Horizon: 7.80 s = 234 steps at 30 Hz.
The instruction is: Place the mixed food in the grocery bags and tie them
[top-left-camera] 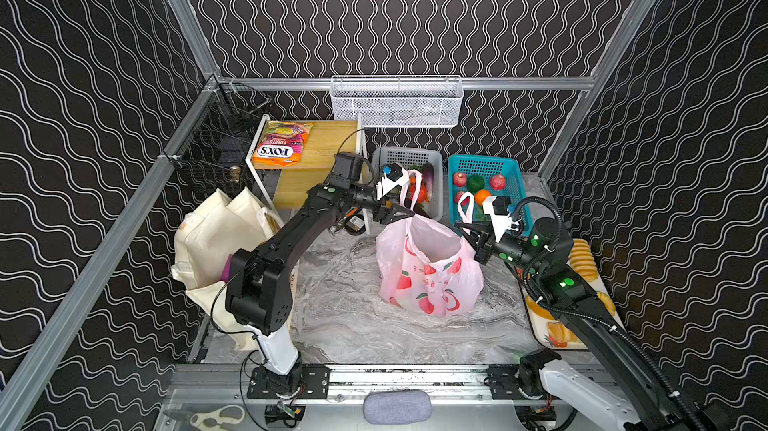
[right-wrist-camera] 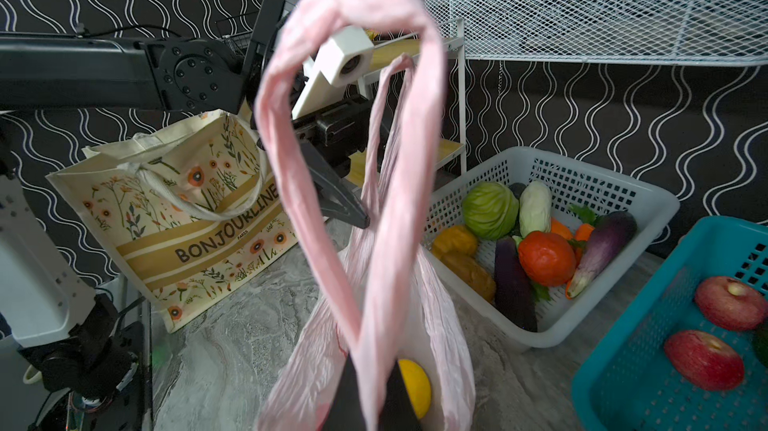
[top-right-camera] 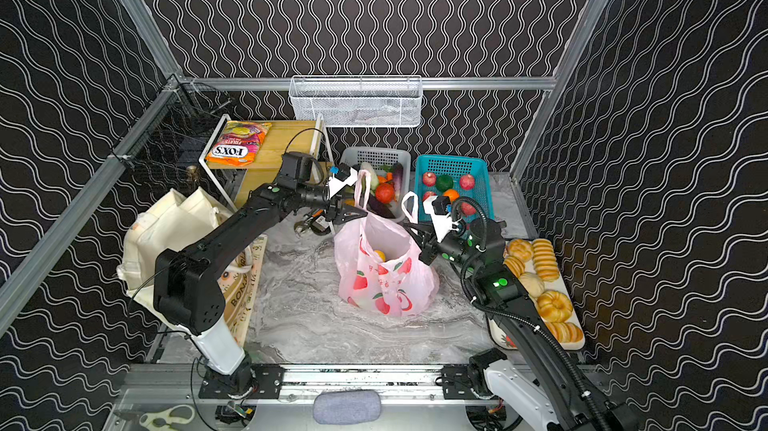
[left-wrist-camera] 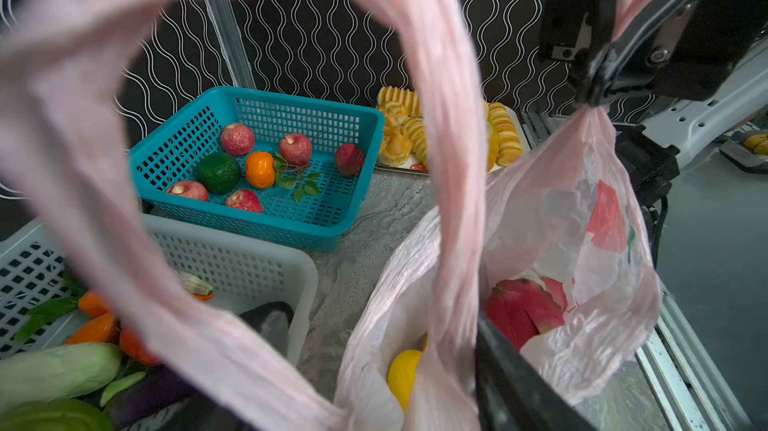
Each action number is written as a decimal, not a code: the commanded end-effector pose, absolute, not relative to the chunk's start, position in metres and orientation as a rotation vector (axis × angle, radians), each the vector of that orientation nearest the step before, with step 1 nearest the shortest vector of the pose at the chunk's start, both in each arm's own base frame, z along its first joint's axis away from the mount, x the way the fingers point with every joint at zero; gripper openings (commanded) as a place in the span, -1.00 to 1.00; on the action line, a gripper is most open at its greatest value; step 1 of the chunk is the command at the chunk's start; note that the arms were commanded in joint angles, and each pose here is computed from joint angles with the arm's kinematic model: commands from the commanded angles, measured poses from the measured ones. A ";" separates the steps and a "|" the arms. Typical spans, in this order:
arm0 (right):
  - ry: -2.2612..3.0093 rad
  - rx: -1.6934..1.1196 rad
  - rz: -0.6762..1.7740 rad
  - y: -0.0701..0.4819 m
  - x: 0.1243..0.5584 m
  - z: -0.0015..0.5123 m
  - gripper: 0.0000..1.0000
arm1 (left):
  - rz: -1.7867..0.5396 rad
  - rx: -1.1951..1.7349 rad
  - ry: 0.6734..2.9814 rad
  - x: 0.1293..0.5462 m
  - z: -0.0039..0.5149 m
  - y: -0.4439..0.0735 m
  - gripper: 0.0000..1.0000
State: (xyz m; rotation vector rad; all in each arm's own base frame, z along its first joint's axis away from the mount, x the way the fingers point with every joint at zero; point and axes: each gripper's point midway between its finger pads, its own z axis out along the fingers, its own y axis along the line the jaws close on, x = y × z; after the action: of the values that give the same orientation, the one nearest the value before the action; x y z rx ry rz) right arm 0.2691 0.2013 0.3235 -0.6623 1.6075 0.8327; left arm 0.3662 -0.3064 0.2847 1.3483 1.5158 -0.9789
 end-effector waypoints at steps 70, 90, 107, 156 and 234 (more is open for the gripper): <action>1.709 -0.563 0.839 0.201 0.294 0.311 -0.79 | -0.800 1.040 1.705 0.356 0.267 -0.300 -0.87; 1.910 -0.654 0.976 0.227 0.308 0.281 -0.73 | -0.723 1.428 1.719 0.274 0.257 -0.348 -1.00; 1.835 -0.836 1.101 0.234 0.280 0.277 -0.46 | -0.886 1.616 1.837 0.253 0.255 -0.356 -1.00; 1.678 -0.649 1.290 0.235 0.278 0.286 -0.06 | -0.980 1.641 1.726 0.257 0.255 -0.375 -1.00; 1.720 -0.561 1.239 0.226 0.288 0.284 -0.92 | -1.219 0.973 1.838 0.341 0.344 -0.323 -0.96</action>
State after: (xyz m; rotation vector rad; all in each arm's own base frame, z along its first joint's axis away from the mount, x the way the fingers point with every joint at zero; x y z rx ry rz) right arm 0.2791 0.2303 0.2832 -0.6101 1.7022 1.2850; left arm 0.3460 -0.3200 0.3263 0.9628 1.9250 -1.1781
